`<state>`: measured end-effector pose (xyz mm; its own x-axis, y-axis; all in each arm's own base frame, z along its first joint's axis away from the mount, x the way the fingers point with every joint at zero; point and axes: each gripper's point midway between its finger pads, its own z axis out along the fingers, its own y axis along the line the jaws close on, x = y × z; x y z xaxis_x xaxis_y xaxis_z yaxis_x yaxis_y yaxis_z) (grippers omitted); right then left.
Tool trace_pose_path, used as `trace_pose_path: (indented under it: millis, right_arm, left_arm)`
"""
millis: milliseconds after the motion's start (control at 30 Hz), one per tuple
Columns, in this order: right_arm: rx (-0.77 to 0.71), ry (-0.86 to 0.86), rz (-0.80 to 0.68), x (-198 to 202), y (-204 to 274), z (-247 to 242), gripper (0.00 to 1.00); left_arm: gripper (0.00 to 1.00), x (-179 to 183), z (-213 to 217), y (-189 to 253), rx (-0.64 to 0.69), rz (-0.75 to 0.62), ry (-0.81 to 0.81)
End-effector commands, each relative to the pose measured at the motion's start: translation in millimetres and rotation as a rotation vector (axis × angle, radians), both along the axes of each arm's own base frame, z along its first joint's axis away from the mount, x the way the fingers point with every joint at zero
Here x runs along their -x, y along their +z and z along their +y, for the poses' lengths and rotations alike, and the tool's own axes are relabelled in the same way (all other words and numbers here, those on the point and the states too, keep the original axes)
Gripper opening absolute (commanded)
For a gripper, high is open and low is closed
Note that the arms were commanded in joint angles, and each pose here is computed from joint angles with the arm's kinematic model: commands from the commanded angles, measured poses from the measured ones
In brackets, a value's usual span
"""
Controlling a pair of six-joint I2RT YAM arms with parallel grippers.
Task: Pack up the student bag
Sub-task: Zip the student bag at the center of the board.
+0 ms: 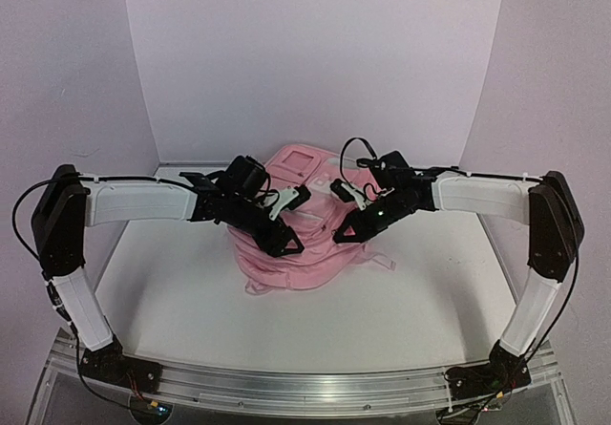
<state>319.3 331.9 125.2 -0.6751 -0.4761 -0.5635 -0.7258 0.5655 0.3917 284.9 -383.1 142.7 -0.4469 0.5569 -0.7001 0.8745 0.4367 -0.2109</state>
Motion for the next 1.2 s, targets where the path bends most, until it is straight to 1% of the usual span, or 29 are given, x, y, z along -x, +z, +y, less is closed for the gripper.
trace_pose_path:
  millis: [0, 67, 167, 267, 367, 400, 467, 533, 567, 733, 867, 1000, 1167]
  right_arm:
    - [-0.151, 0.017, -0.017, -6, 40, 30, 0.00]
    - [-0.159, 0.013, -0.011, -7, 41, 31, 0.00]
    - [-0.169, 0.011, -0.006, -7, 42, 33, 0.00]
    - [-0.183, 0.013, 0.001, -7, 45, 35, 0.00]
    - [-0.186, 0.014, 0.008, -7, 44, 36, 0.00]
    - [-0.181, 0.010, 0.008, -7, 43, 35, 0.00]
    - [-0.168, -0.003, 0.003, -11, 39, 31, 0.00]
    - [-0.158, -0.019, 0.000, -16, 37, 23, 0.00]
    - [-0.152, -0.030, -0.003, -20, 37, 18, 0.00]
    - [-0.081, -0.063, -0.045, -42, 29, -17, 0.00]
    - [-0.008, -0.062, -0.093, -59, 20, -36, 0.00]
    - [0.076, -0.107, -0.130, -91, 5, -57, 0.00]
    - [0.138, -0.219, -0.180, -138, 6, -89, 0.00]
  left_arm:
    - [0.66, -23, -13, 13, -0.021, -0.156, -0.041]
    - [0.65, -21, -21, 10, -0.041, -0.176, -0.077]
    - [0.64, -19, -30, -2, -0.105, -0.216, -0.110]
    - [0.54, -23, -36, -11, -0.184, -0.300, -0.097]
    - [0.38, -33, -33, -16, -0.274, -0.387, -0.054]
    - [0.31, -35, -31, -16, -0.293, -0.404, -0.041]
    - [0.19, -37, -26, -12, -0.306, -0.420, -0.023]
    - [0.04, -35, -18, -7, -0.315, -0.433, -0.007]
    - [0.01, -33, -13, -6, -0.321, -0.434, -0.006]
    - [0.00, -15, 10, -11, -0.356, -0.396, -0.016]
    - [0.00, -1, 21, -17, -0.364, -0.349, -0.027]
    - [0.00, 10, 26, -17, -0.355, -0.311, -0.044]
    - [0.00, 27, 23, -14, -0.314, -0.249, -0.081]
